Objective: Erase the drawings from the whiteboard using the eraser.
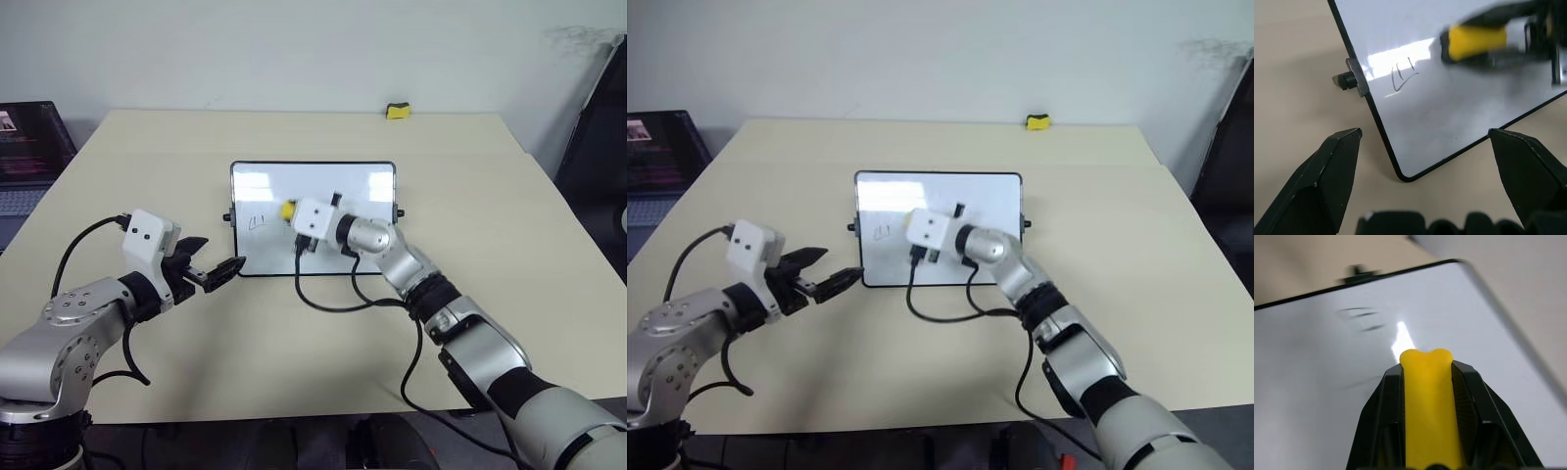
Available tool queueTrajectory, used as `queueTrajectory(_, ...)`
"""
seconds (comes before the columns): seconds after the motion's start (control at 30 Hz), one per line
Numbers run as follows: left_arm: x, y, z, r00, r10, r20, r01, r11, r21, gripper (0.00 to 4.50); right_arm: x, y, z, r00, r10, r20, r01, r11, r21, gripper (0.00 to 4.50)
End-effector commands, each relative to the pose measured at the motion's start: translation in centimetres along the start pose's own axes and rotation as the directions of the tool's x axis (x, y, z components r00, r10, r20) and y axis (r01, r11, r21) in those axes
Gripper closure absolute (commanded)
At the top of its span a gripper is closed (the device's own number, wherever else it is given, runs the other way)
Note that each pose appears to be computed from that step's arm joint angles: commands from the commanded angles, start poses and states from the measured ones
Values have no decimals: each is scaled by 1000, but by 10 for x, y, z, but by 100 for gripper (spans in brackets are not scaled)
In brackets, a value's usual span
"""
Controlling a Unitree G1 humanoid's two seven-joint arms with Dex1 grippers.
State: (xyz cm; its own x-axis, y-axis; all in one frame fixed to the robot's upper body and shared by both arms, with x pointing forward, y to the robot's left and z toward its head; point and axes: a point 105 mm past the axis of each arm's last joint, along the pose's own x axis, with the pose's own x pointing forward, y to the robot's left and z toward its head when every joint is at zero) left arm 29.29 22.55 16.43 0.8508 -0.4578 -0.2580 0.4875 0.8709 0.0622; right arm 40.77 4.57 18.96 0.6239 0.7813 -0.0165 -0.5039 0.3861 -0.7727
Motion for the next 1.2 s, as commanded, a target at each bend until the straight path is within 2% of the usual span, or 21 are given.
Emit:
queueTrajectory(0.03, -3, 1, 11, 1000, 4, 31, -5, 1000, 30, 0, 0, 0, -6, 1000, -4, -21, 4, 1000, -6, 351)
queueTrajectory(0.2, -3, 0, 11, 999, 2, 32, -3, 1000, 27, 0, -12, 54, -29, 966, 241, -88, -242, 970, -3, 351)
queueTrajectory(0.4, -3, -1, 10, 1000, -2, 30, 1, 1000, 24, 0, -28, 89, -49, 899, 404, -169, -410, 912, 2, 351)
queueTrajectory(0.47, -3, 0, 9, 1000, 0, 29, -1, 1000, 23, 0, -28, 87, -47, 903, 397, -163, -403, 915, -8, 351)
queueTrajectory(0.53, -3, 1, 9, 1000, 2, 26, -3, 1000, 23, 0, -21, 72, -37, 934, 335, -125, -339, 941, -16, 351)
queueTrajectory(0.67, -3, 2, 7, 1000, 4, 20, -4, 1000, 23, 0, -8, 18, -8, 998, 66, -12, -66, 998, -8, 351)
queueTrajectory(0.77, -4, 2, 6, 1000, 0, 15, -1, 1000, 24, 0, -9, 0, -12, 999, -20, -34, 19, 1000, -12, 351)
queueTrajectory(0.9, -4, -1, 4, 1000, -12, 10, 12, 1000, 23, 0, -14, 9, -30, 995, 15, -94, -18, 1000, -22, 351)
queueTrajectory(1.03, -5, -1, 4, 1000, -15, 8, 15, 1000, 21, 0, -25, 44, -47, 973, 178, -148, -184, 983, -21, 351)
queueTrajectory(1.2, -5, -1, 3, 1000, -18, 6, 17, 1000, 19, 0, -42, 83, -59, 911, 366, -191, -374, 928, -4, 351)
